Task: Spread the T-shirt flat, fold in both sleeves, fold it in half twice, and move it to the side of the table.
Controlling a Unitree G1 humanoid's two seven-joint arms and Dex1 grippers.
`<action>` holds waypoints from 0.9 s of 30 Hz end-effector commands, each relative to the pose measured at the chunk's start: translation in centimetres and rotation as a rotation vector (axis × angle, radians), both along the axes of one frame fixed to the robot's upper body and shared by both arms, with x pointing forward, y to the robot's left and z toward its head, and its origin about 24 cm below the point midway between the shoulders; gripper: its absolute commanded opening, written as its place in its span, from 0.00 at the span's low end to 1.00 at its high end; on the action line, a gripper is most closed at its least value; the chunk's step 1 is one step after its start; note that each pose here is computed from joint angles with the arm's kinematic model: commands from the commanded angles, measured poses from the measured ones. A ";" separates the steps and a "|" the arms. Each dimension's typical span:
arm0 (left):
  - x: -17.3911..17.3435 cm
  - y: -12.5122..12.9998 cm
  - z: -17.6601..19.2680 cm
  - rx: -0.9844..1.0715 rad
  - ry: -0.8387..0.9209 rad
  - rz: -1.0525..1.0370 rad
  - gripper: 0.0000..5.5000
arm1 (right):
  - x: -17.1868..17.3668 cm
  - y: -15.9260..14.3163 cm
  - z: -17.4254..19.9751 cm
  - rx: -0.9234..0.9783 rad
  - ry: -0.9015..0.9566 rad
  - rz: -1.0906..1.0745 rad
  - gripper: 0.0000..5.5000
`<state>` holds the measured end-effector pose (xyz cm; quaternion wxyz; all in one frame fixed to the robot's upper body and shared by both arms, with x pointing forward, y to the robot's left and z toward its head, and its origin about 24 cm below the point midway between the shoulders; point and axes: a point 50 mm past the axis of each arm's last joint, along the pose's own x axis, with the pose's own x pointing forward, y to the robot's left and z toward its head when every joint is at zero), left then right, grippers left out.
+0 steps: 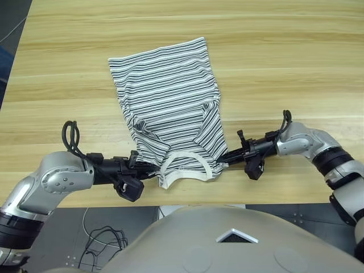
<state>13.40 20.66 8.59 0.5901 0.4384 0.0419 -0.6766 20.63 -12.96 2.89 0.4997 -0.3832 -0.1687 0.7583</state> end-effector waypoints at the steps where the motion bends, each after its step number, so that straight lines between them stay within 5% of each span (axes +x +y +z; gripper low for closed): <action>1: -0.6 0.1 1.9 -0.057 0.415 0.150 0.04 | 1.0 -0.6 3.9 -0.044 0.345 -0.102 0.02; 5: -0.9 1.8 2.8 -0.030 0.657 0.189 0.04 | 0.8 -1.4 5.6 -0.093 0.572 -0.121 0.02; 12: -1.6 3.4 3.1 0.016 0.712 0.148 0.04 | -0.4 -2.1 8.5 -0.086 0.784 -0.098 0.02; 27: 5.5 5.4 5.3 -0.214 0.513 0.309 0.04 | 7.6 0.7 7.9 0.223 0.543 -0.400 0.02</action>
